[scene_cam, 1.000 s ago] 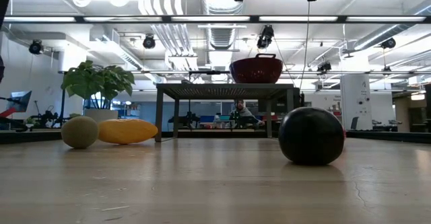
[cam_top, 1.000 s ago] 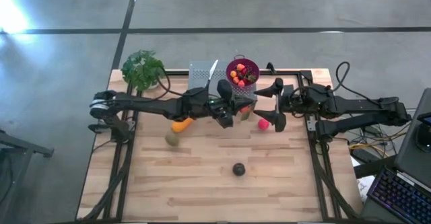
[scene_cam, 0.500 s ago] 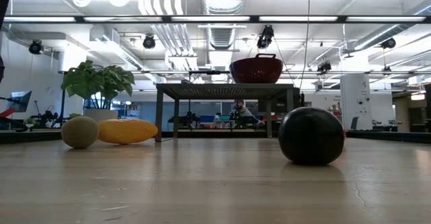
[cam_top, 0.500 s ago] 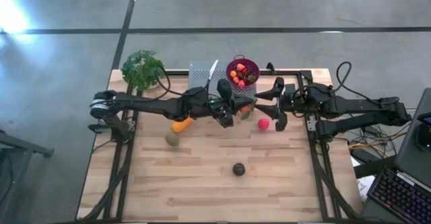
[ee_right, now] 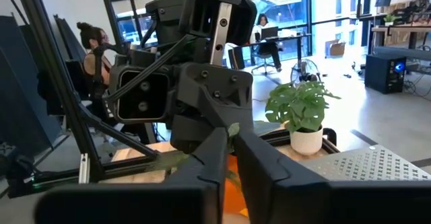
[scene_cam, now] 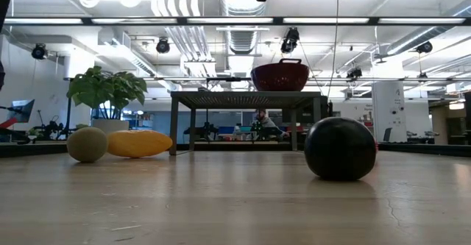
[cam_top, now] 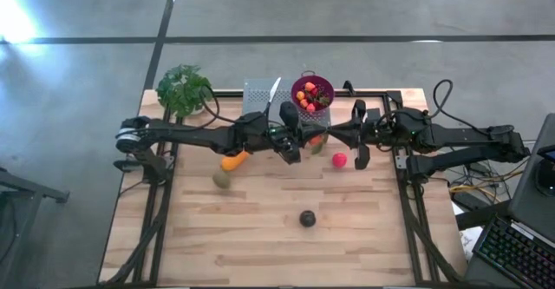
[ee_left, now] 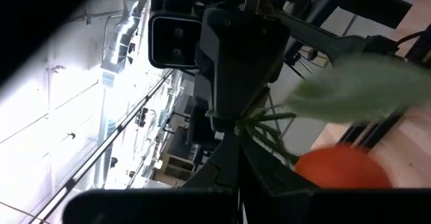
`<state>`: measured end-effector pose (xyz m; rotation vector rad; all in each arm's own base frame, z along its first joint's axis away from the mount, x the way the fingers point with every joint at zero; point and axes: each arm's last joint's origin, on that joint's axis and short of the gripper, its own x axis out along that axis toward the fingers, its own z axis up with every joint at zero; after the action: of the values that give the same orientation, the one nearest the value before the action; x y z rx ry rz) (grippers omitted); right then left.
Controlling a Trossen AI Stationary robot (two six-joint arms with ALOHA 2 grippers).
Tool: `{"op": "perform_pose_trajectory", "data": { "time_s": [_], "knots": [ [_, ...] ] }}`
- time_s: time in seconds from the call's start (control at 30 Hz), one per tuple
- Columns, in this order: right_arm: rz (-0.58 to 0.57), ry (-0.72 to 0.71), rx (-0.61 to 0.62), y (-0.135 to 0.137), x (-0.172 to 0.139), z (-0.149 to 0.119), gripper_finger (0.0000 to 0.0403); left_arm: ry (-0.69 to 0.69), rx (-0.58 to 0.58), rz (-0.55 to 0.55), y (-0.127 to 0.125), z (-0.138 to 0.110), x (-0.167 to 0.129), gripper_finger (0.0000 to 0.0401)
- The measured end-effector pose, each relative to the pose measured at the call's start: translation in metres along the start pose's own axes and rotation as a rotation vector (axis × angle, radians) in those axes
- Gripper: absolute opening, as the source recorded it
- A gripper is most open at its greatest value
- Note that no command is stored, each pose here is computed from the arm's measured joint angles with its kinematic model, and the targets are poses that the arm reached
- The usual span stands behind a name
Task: Pick & Place Fruit
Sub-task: Put the orange into the violet strainer bowl on the shelf
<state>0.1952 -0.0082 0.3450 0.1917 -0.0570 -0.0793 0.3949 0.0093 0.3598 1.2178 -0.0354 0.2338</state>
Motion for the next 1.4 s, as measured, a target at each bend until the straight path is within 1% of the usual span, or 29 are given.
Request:
{"op": "perform_pose_trajectory", "data": {
  "time_s": [0.03,0.1,0.57,0.63,0.7,0.87,0.93,1.03,1.17,1.27,1.4],
  "knots": [
    [0.0,0.0,0.0,0.0,0.0,0.0,0.0019,0.001,0.0,0.0,0.0,0.0,0.0,0.0002],
    [0.0,0.0,0.0,0.0,0.0,0.0,0.0013,0.001,0.0,0.0,0.0,0.0,0.0,0.0004],
    [0.0,0.001,0.0,0.0,0.0,0.0,0.001,0.0,-0.001,0.0,0.0,0.0,0.0,0.0013],
    [0.0,0.001,0.0,0.0,0.0,0.0,0.0009,0.0,-0.001,0.0,0.0,0.0,0.0,0.003],
    [0.0,0.001,0.0,0.0,0.0,0.0,0.0009,0.001,-0.025,0.002,0.0,0.0,0.0,0.0058],
    [0.0,0.0,0.0,0.0,-0.001,0.0,0.0009,0.005,-0.12,0.019,0.002,0.0,0.0,0.0149],
    [0.0,-0.002,0.0,0.0,-0.001,0.0,0.0009,-0.001,-0.122,0.037,0.003,0.001,0.0,0.0184],
    [-0.004,0.0,0.0,-0.001,-0.002,0.001,0.0009,-0.002,-0.116,0.046,0.004,0.001,0.0,0.0221],
    [-0.02,-0.002,-0.001,-0.004,-0.004,0.002,0.001,0.027,-0.118,0.056,0.004,0.001,0.0,0.0243],
    [-0.042,0.002,-0.002,-0.007,-0.004,0.002,0.0011,0.075,-0.119,0.071,0.004,0.0,0.0,0.0245],
    [-0.115,0.049,0.0,-0.02,-0.004,-0.002,0.001,0.116,-0.128,0.088,0.002,0.004,-0.001,0.0245]
  ]
}}
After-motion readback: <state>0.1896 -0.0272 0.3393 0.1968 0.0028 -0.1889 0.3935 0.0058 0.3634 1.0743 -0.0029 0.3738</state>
